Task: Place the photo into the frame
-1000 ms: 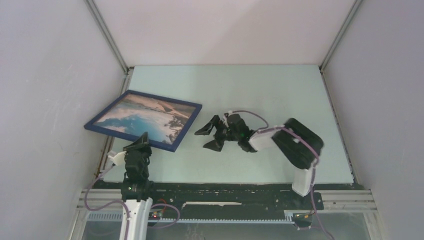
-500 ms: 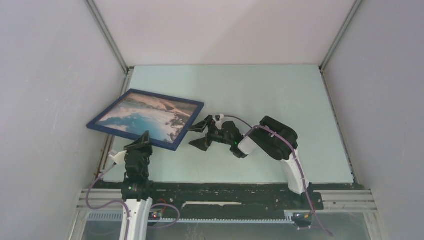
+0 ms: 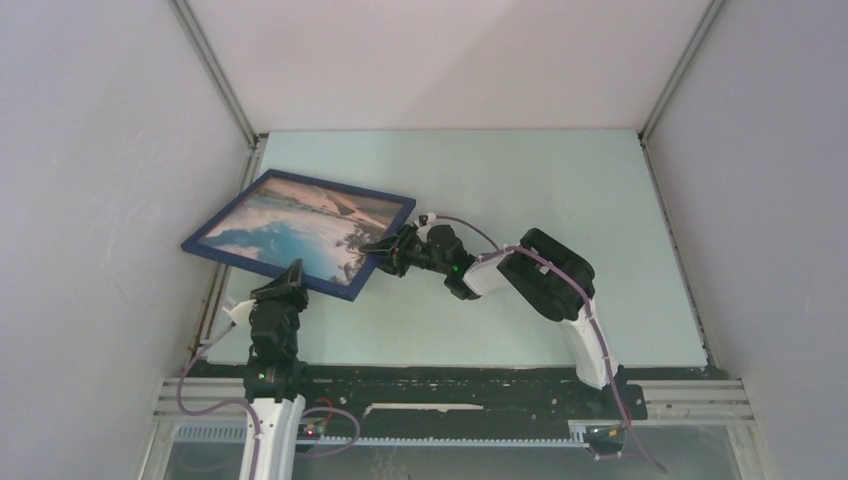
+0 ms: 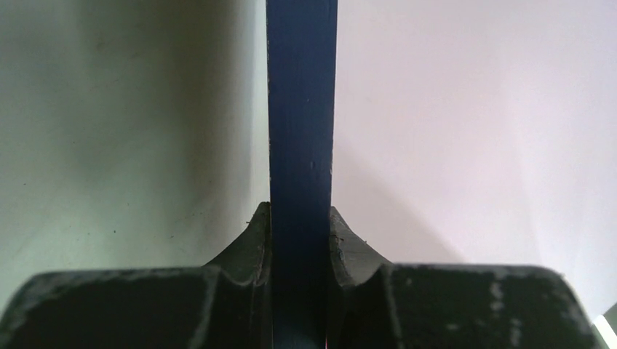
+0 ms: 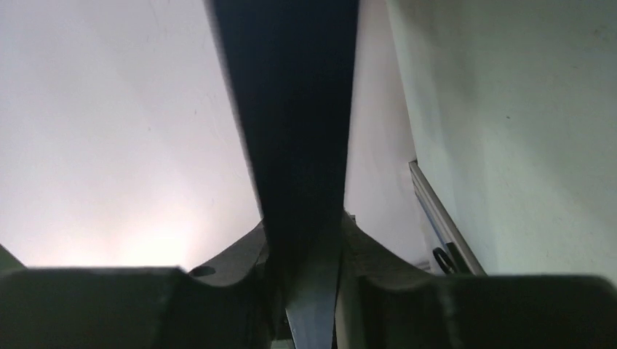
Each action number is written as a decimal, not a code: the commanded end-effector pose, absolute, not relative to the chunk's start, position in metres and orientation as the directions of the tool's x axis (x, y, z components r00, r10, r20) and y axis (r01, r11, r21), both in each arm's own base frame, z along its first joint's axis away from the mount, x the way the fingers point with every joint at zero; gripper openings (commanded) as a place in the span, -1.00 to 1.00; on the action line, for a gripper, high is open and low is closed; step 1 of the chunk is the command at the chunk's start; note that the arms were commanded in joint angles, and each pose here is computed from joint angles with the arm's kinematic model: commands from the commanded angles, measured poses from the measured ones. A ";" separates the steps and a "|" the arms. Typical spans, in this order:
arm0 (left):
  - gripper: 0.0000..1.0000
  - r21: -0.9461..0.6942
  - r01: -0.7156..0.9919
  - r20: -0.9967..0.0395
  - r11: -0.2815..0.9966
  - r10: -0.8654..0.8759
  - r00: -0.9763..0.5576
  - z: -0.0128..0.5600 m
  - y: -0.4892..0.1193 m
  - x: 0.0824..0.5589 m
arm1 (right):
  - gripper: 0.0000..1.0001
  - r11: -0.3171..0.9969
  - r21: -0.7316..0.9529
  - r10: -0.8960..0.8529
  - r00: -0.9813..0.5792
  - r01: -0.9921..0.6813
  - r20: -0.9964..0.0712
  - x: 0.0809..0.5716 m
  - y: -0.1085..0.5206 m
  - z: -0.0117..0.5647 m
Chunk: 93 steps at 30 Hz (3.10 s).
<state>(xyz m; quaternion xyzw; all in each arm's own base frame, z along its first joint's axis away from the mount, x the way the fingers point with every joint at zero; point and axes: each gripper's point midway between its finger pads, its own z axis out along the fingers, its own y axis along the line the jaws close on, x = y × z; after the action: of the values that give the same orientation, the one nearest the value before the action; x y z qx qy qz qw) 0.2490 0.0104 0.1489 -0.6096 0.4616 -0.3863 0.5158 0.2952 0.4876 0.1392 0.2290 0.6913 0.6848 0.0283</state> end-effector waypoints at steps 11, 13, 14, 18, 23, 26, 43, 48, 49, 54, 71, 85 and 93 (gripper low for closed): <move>0.99 -0.975 -0.139 -0.205 0.176 -0.950 0.235 0.240 0.006 0.203 | -1.00 -0.017 0.936 0.388 -0.860 0.352 0.331 0.321 0.468 0.120; 1.00 -0.948 -0.238 -0.268 0.212 -0.934 0.236 0.238 0.012 0.187 | -1.00 0.021 0.940 0.363 -0.879 0.340 0.310 0.325 0.457 0.111; 1.00 -0.928 -0.281 -0.313 0.246 -0.922 0.227 0.236 0.014 0.178 | -1.00 0.034 0.942 0.344 -0.889 0.334 0.303 0.327 0.448 0.108; 1.00 -0.828 -0.310 -0.538 0.467 -0.818 0.203 0.266 0.024 0.152 | -1.00 0.083 0.959 0.246 -0.938 0.272 0.245 0.321 0.426 0.099; 1.00 -0.714 -0.270 -0.700 0.645 -0.667 0.256 0.329 0.036 0.115 | -1.00 0.160 0.972 0.178 -0.974 0.170 0.141 0.313 0.397 0.085; 0.98 -0.661 -0.235 -0.743 0.713 -0.577 0.339 0.374 0.045 0.094 | -1.00 0.233 0.967 0.125 -0.989 0.103 0.075 0.304 0.391 0.075; 0.92 -0.552 -0.113 -0.789 0.826 -0.473 0.393 0.431 0.043 0.082 | -1.00 0.315 0.947 -0.061 -0.998 -0.053 -0.035 0.252 0.425 0.079; 0.93 -0.547 -0.109 -0.793 0.830 -0.472 0.386 0.430 0.042 0.086 | -1.00 0.338 0.937 -0.076 -0.995 -0.083 -0.061 0.247 0.407 0.085; 0.94 -0.547 -0.107 -0.794 0.830 -0.474 0.381 0.429 0.042 0.088 | -1.00 0.347 0.934 -0.072 -0.995 -0.084 -0.063 0.249 0.403 0.084; 0.94 -0.552 -0.096 -0.795 0.828 -0.488 0.361 0.424 0.038 0.096 | -1.00 0.336 0.939 -0.121 -0.992 -0.075 -0.036 0.249 0.395 0.076; 0.96 -0.565 -0.054 -0.790 0.823 -0.520 0.326 0.414 0.027 0.122 | 0.51 0.722 0.682 -0.065 -0.992 -0.121 -0.107 0.248 0.348 0.054; 1.00 -0.536 0.011 -0.804 0.844 -0.515 0.296 0.424 0.010 0.156 | 0.99 0.912 0.370 0.002 -0.900 -0.177 -0.435 0.261 0.250 0.138; 1.00 -0.464 0.124 -0.828 0.877 -0.480 0.290 0.457 -0.011 0.161 | 0.99 0.915 0.336 0.092 -0.699 -0.221 -0.709 0.248 0.183 0.269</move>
<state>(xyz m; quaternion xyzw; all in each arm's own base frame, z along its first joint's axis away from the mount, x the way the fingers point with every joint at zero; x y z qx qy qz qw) 0.1622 0.0023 0.4250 -0.2091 0.5812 -0.1772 0.7662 0.2548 0.2279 0.2044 -0.0357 0.9254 0.2398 0.2914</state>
